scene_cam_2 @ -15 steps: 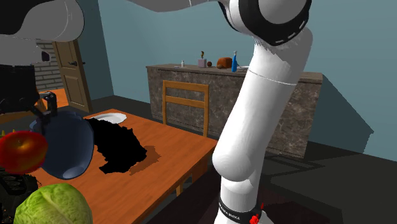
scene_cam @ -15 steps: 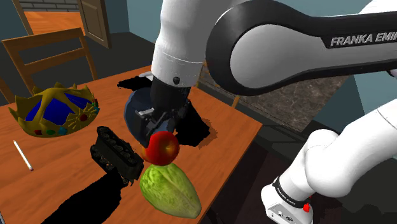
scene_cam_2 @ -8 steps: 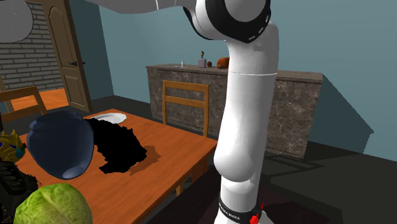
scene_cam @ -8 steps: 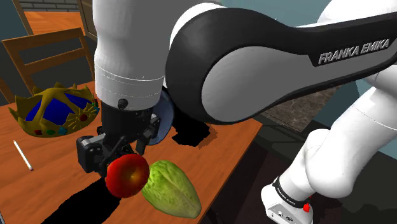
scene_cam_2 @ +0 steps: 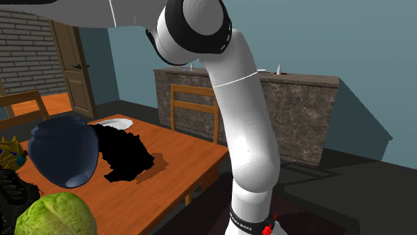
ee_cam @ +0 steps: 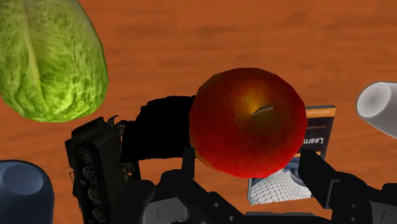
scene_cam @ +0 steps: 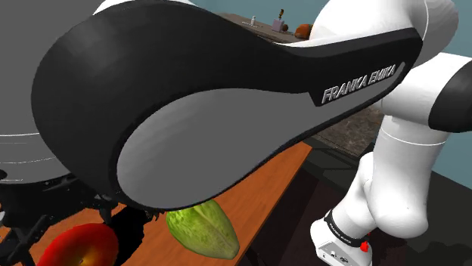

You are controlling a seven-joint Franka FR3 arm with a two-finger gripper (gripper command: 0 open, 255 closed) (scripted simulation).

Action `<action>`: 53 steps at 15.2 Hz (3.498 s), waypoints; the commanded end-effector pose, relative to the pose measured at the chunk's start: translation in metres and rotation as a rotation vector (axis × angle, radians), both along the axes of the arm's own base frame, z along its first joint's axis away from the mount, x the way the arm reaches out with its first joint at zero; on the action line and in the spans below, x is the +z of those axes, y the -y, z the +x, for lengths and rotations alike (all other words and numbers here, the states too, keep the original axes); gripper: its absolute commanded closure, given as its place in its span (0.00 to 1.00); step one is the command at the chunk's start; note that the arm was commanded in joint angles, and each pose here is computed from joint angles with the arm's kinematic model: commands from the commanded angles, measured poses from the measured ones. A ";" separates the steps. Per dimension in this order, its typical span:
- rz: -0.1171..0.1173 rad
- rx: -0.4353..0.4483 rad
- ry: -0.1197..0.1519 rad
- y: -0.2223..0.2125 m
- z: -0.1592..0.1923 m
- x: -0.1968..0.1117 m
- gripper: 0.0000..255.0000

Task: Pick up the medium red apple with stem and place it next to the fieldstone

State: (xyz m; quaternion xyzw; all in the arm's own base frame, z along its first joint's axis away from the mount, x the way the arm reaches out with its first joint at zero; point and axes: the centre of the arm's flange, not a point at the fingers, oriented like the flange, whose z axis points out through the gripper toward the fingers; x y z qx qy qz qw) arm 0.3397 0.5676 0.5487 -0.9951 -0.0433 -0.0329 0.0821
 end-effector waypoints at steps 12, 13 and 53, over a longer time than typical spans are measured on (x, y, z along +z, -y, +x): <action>-0.002 -0.003 0.002 -0.059 -0.001 -0.051 1.00; -0.002 -0.003 0.002 -0.059 -0.001 -0.056 1.00; -0.002 -0.003 0.002 -0.053 -0.004 -0.141 0.00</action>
